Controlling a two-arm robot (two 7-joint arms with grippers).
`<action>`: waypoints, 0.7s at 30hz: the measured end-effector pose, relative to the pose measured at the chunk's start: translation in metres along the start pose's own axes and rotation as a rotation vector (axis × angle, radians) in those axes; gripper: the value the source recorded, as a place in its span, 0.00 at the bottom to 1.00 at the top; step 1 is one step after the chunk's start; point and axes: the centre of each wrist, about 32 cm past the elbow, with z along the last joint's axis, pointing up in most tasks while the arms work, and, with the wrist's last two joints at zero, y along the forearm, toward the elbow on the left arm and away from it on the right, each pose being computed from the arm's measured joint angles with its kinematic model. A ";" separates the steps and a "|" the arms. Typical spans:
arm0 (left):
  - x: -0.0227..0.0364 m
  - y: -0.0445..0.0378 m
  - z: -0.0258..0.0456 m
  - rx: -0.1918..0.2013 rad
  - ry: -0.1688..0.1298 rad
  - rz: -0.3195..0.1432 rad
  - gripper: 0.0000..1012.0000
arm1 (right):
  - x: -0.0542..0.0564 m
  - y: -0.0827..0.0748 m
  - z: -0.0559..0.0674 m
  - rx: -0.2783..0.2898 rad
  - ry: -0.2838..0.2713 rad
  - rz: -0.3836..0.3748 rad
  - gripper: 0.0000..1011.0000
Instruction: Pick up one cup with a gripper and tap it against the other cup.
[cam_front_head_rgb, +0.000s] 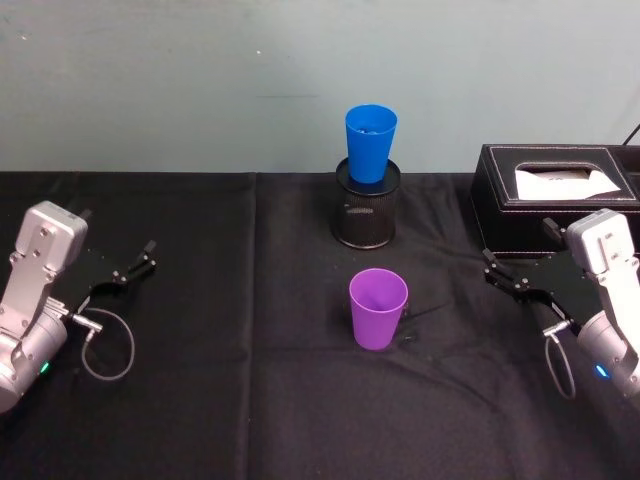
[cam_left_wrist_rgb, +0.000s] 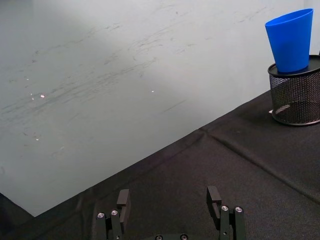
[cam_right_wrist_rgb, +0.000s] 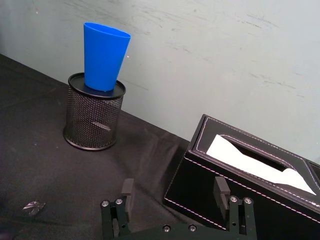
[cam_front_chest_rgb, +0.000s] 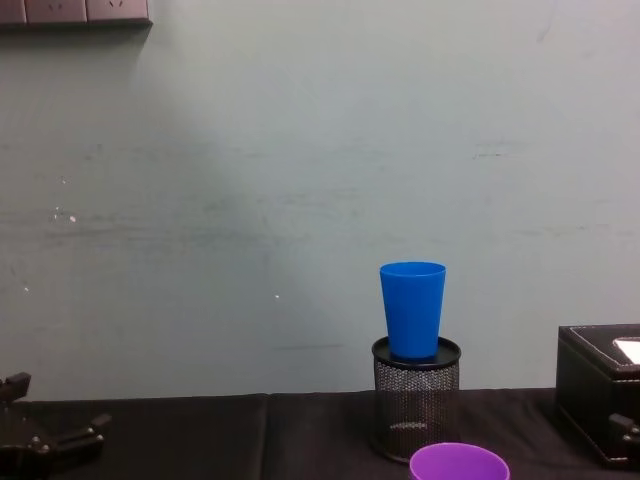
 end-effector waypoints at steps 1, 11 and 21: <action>0.0000 0.0000 0.0000 0.000 0.000 0.000 0.99 | 0.000 0.000 0.000 0.000 0.000 0.000 0.99; 0.0000 0.0000 0.0000 0.000 0.000 0.000 0.99 | 0.000 0.000 0.000 0.000 0.000 0.000 0.99; 0.0000 0.0000 0.0000 0.000 0.000 0.000 0.99 | 0.001 -0.020 0.006 0.099 0.044 0.111 0.99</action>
